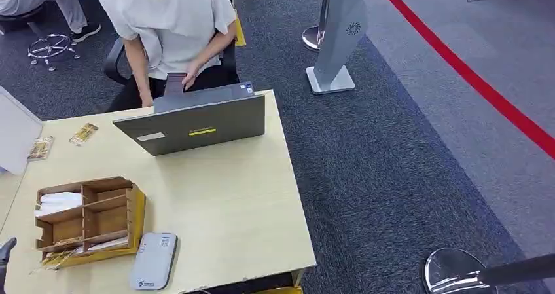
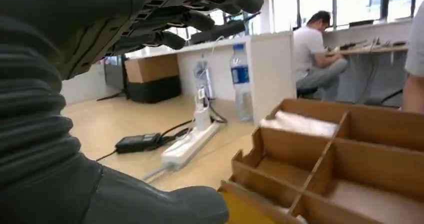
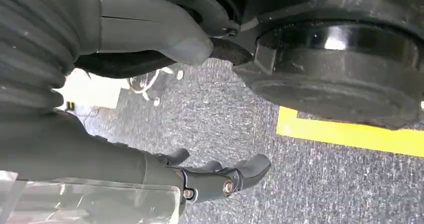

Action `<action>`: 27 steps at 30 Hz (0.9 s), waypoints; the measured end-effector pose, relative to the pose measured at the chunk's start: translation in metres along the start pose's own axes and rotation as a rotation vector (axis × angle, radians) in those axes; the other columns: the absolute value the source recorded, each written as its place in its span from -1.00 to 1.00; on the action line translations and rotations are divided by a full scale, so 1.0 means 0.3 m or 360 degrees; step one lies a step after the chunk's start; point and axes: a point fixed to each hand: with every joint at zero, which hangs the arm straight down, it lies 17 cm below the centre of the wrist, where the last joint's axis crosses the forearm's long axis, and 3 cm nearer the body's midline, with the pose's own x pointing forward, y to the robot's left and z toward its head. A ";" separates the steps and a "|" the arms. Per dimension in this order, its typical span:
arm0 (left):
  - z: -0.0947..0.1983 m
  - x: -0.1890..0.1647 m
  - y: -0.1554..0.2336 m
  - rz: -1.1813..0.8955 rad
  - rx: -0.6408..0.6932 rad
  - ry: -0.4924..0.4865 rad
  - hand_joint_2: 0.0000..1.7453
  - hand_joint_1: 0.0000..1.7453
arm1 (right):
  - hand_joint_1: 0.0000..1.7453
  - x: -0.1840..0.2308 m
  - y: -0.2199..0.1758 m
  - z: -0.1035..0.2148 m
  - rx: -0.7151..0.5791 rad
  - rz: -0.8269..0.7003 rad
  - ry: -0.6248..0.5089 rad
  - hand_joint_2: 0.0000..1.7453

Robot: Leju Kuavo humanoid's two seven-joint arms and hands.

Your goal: Pass the card to the sensor for recognition and then transmit it.

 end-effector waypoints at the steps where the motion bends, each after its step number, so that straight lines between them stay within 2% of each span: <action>1: 0.015 -0.015 -0.019 0.0006 -0.0032 0.0035 1.00 -1.00 | -1.00 0.005 -0.003 0.003 -0.0005 -0.0009 -0.0009 1.00; 6: 0.063 -0.093 -0.082 -0.0038 -0.0094 0.0135 1.00 -1.00 | -1.00 0.006 -0.006 0.016 -0.0017 -0.0047 -0.0008 1.00; 9: 0.060 -0.162 -0.066 -0.0109 -0.0026 0.0204 1.00 -1.00 | -1.00 0.006 -0.003 0.022 -0.0016 -0.0068 -0.0003 1.00; 12: 0.039 -0.231 0.003 -0.0211 0.0144 0.0273 1.00 -1.00 | -1.00 0.011 0.001 0.025 -0.0018 -0.0085 -0.0006 1.00; 17: 0.067 -0.385 0.034 -0.0239 0.0262 0.0523 1.00 -1.00 | -1.00 0.020 0.009 0.027 -0.0019 -0.0104 -0.0014 1.00; 21: 0.095 -0.437 0.026 -0.0213 0.0277 0.0641 1.00 -1.00 | -1.00 0.025 0.008 0.026 -0.0021 -0.0116 -0.0016 1.00; 27: 0.087 -0.492 0.000 -0.0255 0.0296 0.0708 1.00 -1.00 | -1.00 0.031 0.008 0.026 -0.0018 -0.0132 -0.0020 1.00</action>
